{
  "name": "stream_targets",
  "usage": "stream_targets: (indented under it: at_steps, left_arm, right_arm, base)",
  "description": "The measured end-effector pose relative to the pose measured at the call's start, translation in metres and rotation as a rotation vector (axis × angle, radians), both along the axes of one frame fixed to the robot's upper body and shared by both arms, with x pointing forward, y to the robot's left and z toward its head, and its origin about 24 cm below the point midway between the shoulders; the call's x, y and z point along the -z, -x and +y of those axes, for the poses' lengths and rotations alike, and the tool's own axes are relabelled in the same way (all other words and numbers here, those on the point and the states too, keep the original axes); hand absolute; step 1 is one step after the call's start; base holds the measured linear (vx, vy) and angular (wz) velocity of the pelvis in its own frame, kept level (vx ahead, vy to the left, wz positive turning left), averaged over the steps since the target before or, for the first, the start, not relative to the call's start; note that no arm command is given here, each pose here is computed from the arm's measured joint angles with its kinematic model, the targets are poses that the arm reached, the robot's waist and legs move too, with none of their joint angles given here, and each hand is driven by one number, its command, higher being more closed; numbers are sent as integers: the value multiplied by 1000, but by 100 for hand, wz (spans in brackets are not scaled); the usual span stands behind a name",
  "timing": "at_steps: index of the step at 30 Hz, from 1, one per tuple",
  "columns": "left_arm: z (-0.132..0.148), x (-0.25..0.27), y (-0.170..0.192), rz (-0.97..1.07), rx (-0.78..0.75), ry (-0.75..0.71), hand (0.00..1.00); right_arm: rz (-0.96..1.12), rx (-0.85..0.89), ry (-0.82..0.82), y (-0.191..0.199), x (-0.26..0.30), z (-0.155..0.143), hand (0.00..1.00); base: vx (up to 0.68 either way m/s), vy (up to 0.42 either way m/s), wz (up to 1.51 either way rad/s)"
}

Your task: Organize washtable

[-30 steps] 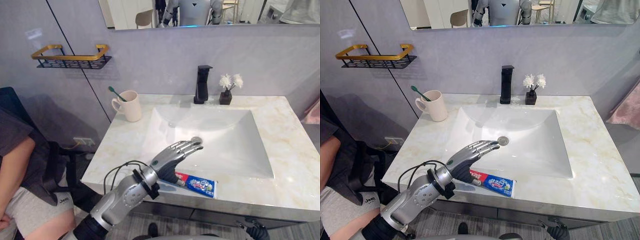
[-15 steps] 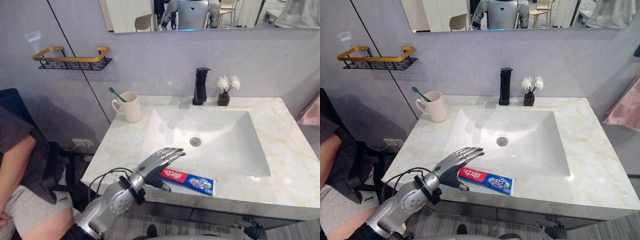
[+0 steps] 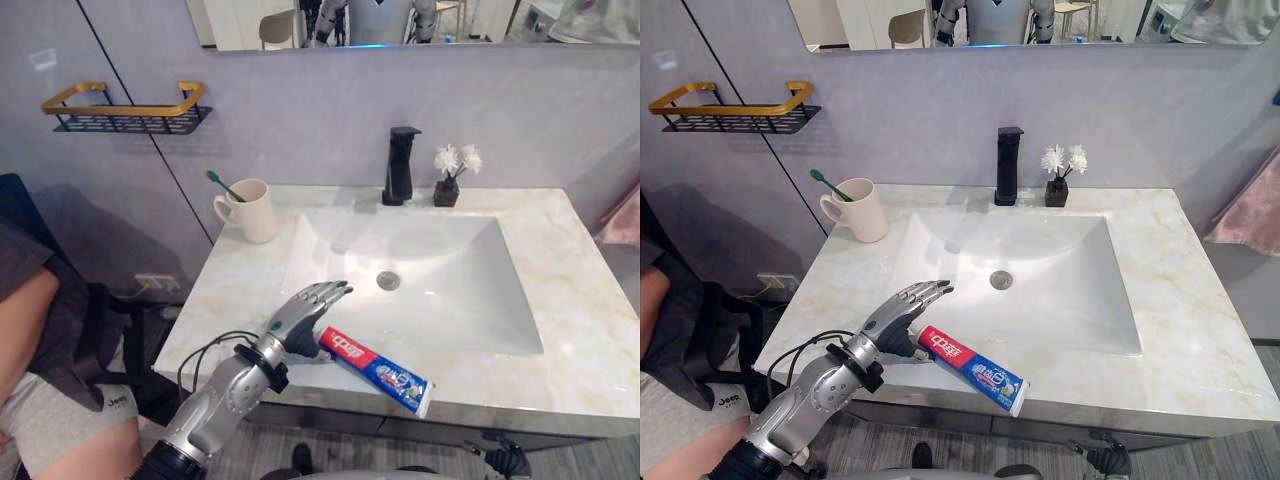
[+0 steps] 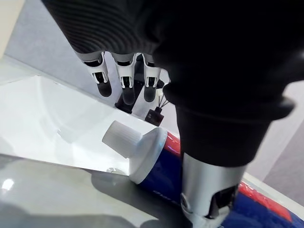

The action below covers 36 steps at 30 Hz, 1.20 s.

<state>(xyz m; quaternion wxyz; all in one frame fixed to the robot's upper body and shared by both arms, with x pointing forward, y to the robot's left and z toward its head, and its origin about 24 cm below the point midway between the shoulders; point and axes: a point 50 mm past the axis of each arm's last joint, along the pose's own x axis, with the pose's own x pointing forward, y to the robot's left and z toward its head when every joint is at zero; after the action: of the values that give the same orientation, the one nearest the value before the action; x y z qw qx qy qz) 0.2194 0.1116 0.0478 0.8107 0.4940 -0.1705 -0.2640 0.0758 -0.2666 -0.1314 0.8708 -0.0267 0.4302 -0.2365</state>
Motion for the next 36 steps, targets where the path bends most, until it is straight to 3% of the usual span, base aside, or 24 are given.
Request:
stream_targets:
  at_steps: [7, 8, 18, 30, 36]
  left_arm:
    - [-1, 24, 2, 56, 55, -146, 0]
    - [-2, 25, 2, 56, 71, -156, 100]
    - [-8, 21, 4, 25, 182, -191, 100]
    - [0, 19, -3, 45, 95, -162, 100]
    - [16, 5, -16, -6, -130, -37, 100]
  right_arm:
    - [-10, -17, -3, -4, -2, -3, 0]
    - [-10, -17, -2, -4, -2, -3, 0]
    - [-7, -56, 9, -7, -4, -7, 0]
    - [-36, -61, -5, -17, -5, -4, 0]
    - [-164, 348, 49, -1, -21, -43, 0]
  base:
    - [-8, 1, -9]
    - [1, -5, -3]
    - [12, -12, -6]
    - [-5, -20, -9]
    - [-12, -5, -1]
